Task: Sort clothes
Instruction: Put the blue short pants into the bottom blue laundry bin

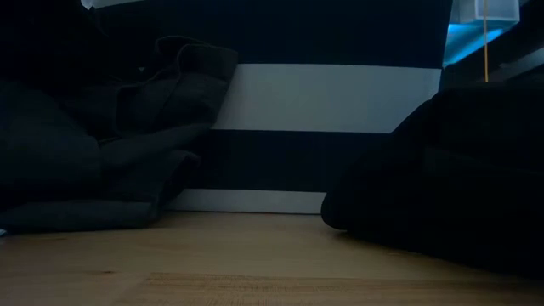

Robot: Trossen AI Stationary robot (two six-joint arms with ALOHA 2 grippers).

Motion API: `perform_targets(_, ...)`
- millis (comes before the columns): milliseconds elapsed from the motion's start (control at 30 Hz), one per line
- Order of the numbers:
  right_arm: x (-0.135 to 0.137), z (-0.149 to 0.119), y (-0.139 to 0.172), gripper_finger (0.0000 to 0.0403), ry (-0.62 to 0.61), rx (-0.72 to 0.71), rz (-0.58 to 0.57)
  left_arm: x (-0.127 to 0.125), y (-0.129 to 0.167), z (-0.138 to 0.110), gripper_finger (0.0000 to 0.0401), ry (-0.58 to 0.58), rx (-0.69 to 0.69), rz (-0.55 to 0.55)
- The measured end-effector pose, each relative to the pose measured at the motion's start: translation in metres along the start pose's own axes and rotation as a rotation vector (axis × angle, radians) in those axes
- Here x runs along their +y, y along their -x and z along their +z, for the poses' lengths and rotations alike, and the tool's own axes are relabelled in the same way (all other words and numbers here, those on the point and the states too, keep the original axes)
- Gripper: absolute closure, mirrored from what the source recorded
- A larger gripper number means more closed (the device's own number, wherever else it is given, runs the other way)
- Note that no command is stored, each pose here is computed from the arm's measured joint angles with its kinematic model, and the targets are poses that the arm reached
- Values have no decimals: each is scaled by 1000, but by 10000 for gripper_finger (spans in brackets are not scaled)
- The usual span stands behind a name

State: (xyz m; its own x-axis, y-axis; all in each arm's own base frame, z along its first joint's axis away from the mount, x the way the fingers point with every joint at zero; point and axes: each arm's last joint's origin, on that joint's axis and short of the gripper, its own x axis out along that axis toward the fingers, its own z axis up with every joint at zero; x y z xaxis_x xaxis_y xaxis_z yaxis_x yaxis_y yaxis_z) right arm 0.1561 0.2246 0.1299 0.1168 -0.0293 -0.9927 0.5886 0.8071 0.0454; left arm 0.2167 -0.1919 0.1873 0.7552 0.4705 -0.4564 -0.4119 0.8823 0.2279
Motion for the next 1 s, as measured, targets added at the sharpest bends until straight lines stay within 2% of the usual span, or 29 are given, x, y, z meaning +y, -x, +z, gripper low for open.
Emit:
perform_targets(100, 0, 0, 0, 367, 19, 1, 2, 0, 0, 0, 178, 0, 0, 0)
perform_targets(167, 1, 0, 0, 387, 27, 1, 3, 0, 0, 0, 178, 0, 0, 0)
perform_targets(400, 11, 1, 13, 355, 71, 27, -3, 0, 0, 0, 178, 4, 0, 0)
perform_targets(633, 26, 3, 48, 391, 125, 42, -44, 0, 0, 0, 178, 15, 0, 0)
perform_targets(867, 48, 7, 92, 376, 186, 50, 43, 0, 0, 0, 178, 16, 0, 0)
perform_targets(1000, 59, 11, 119, 387, 201, 30, 115, 0, 0, 0, 178, 16, 0, 0)
